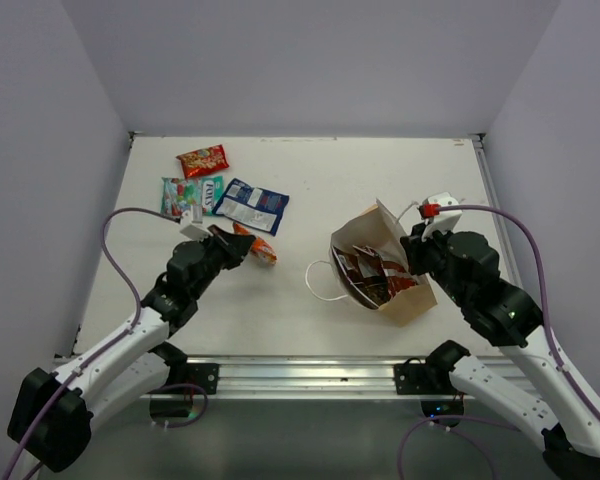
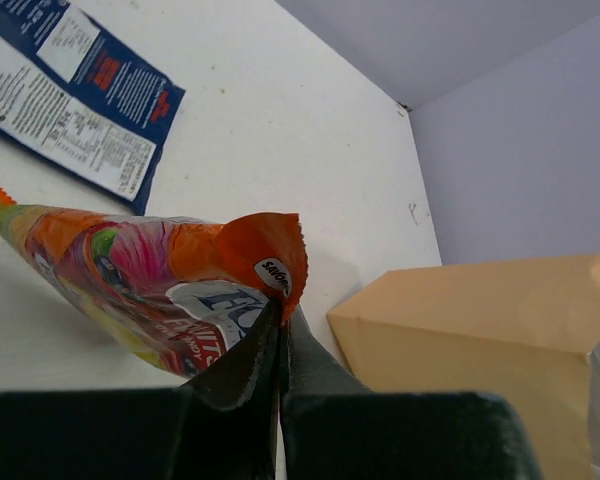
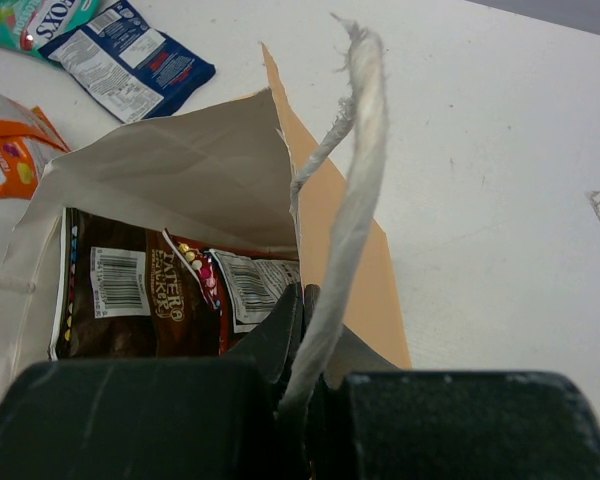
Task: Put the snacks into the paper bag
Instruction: Pick up the snack from the center of the board.
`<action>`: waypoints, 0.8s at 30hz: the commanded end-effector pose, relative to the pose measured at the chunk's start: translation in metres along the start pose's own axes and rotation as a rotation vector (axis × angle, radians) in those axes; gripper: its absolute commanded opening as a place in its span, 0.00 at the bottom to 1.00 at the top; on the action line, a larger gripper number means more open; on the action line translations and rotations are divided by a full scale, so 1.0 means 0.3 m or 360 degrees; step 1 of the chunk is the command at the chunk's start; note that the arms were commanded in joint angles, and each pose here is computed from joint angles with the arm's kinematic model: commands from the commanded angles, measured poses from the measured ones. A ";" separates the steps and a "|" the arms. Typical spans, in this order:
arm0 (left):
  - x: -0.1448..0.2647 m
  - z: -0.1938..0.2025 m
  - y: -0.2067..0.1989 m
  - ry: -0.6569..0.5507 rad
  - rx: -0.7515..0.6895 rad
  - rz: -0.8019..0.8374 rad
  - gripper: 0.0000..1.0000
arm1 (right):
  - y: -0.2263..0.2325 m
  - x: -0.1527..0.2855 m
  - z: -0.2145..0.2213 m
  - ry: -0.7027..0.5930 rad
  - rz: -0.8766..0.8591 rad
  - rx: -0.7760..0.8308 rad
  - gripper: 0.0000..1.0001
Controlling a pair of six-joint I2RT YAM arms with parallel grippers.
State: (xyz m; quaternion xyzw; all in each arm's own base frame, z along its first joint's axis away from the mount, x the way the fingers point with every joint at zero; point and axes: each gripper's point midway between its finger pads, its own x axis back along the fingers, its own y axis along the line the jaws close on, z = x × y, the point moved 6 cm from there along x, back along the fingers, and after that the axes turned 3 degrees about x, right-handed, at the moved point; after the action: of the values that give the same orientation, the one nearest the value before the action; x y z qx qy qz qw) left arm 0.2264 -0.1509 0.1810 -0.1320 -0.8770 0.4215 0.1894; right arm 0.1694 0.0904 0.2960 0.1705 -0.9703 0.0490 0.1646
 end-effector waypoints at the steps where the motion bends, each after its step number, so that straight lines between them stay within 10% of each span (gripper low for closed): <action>1: 0.016 -0.101 -0.143 -0.0088 -0.0087 0.0173 0.00 | 0.010 -0.010 -0.022 -0.0044 -0.0033 0.0021 0.00; 24: 0.147 -0.399 -0.752 -0.0074 -0.0082 0.0939 0.00 | 0.016 0.013 -0.045 -0.0073 -0.0081 0.0021 0.00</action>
State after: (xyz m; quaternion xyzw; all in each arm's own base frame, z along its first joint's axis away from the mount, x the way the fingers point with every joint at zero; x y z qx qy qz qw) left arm 0.2334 -0.1791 0.3968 -0.3035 -0.8523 0.4206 0.0672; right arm 0.1696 0.0938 0.2949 0.1839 -0.9671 0.0524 0.1677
